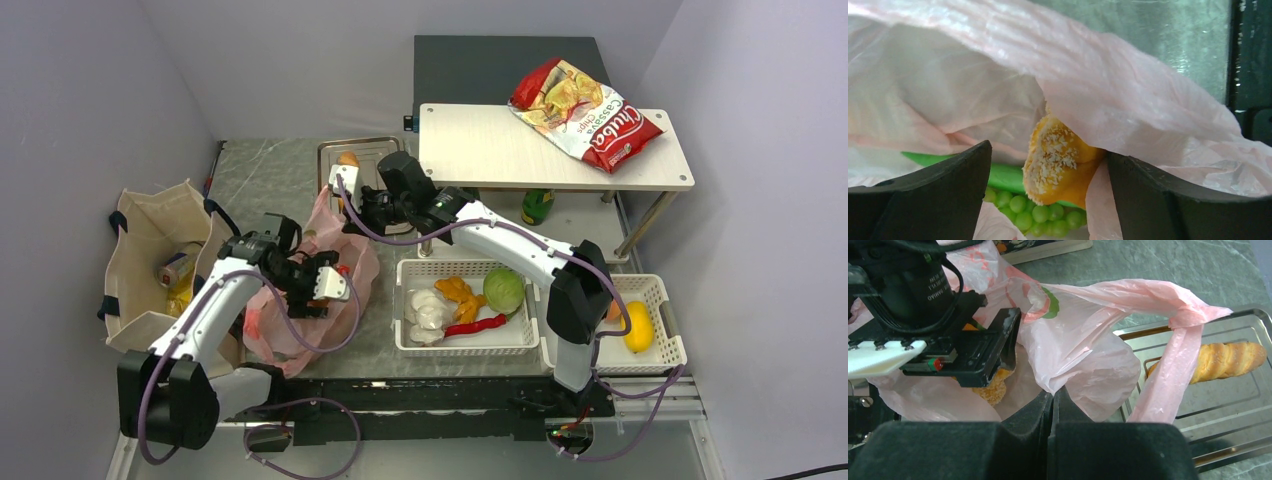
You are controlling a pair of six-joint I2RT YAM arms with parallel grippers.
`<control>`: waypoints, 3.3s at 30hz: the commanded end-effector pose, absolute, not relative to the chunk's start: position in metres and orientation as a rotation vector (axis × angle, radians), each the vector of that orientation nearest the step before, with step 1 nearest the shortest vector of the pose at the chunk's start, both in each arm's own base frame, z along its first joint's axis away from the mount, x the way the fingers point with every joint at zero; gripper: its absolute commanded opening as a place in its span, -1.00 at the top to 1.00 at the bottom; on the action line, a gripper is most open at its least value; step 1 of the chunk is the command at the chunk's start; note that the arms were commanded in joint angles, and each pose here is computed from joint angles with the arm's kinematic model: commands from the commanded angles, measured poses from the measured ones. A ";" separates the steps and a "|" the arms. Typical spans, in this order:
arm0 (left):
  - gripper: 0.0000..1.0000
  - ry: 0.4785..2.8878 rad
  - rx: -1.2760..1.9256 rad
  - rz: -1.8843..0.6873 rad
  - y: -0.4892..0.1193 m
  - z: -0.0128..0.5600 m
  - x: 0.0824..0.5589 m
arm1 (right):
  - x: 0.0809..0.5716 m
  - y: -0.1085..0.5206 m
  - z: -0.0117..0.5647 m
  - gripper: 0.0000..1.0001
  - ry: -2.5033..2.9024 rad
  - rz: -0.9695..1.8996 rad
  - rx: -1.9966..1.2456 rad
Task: Untie the knot of the grocery bags and take out the mixed food
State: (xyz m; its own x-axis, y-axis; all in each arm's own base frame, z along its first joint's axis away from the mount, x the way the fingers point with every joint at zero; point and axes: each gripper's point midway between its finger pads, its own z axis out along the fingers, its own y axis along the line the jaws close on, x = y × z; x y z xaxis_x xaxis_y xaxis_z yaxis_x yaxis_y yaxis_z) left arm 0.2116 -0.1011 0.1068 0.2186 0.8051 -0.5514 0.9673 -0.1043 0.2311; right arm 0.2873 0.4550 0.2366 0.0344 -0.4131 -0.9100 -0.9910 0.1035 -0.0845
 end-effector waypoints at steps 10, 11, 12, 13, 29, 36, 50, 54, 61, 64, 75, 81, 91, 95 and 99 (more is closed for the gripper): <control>1.00 1.744 1.946 -0.517 -0.099 0.112 0.172 | 0.287 0.458 0.239 1.00 1.485 0.837 -1.449; 1.00 1.737 1.898 -0.493 -0.102 0.124 0.177 | 0.286 0.457 0.237 1.00 1.486 0.838 -1.451; 1.00 1.729 1.852 -0.465 -0.104 0.137 0.181 | 0.286 0.457 0.236 1.00 1.487 0.838 -1.454; 1.00 1.717 1.799 -0.435 -0.105 0.151 0.186 | 0.285 0.456 0.235 1.00 1.487 0.840 -1.458; 1.00 1.597 1.616 -0.150 -0.091 0.184 0.200 | 0.269 0.444 0.225 1.00 1.470 0.823 -1.516; 1.00 1.572 1.955 0.027 -0.068 0.093 0.173 | 0.268 0.443 0.225 1.00 1.463 0.823 -1.532; -0.72 1.693 1.553 -0.323 -0.097 0.199 0.179 | 0.249 0.436 0.212 1.00 1.452 0.830 -1.610; -0.50 1.757 1.576 -0.346 -0.093 0.190 0.193 | 0.248 0.438 0.212 1.00 1.457 0.836 -1.607; -0.67 1.915 1.502 -0.216 -0.074 0.144 0.234 | 0.250 0.437 0.208 1.00 1.477 0.832 -1.595; -0.70 1.920 1.524 -0.102 -0.062 0.126 0.244 | 0.251 0.436 0.202 1.00 1.492 0.826 -1.601; 0.70 1.848 1.817 -0.113 -0.066 0.089 0.179 | 0.252 0.441 0.194 1.00 1.512 0.842 -1.594; 1.00 1.770 1.545 -0.225 -0.096 0.174 0.190 | 0.257 0.443 0.191 1.00 1.521 0.833 -1.579; 1.00 1.549 1.419 -0.286 -0.117 0.272 0.171 | 0.258 0.439 0.192 1.00 1.525 0.825 -1.548; 1.00 1.608 1.345 -0.182 -0.101 0.275 0.181 | 0.259 0.439 0.194 1.00 1.518 0.832 -1.535; 1.00 1.710 1.116 0.182 -0.051 0.272 0.225 | 0.258 0.438 0.199 1.00 1.501 0.831 -1.529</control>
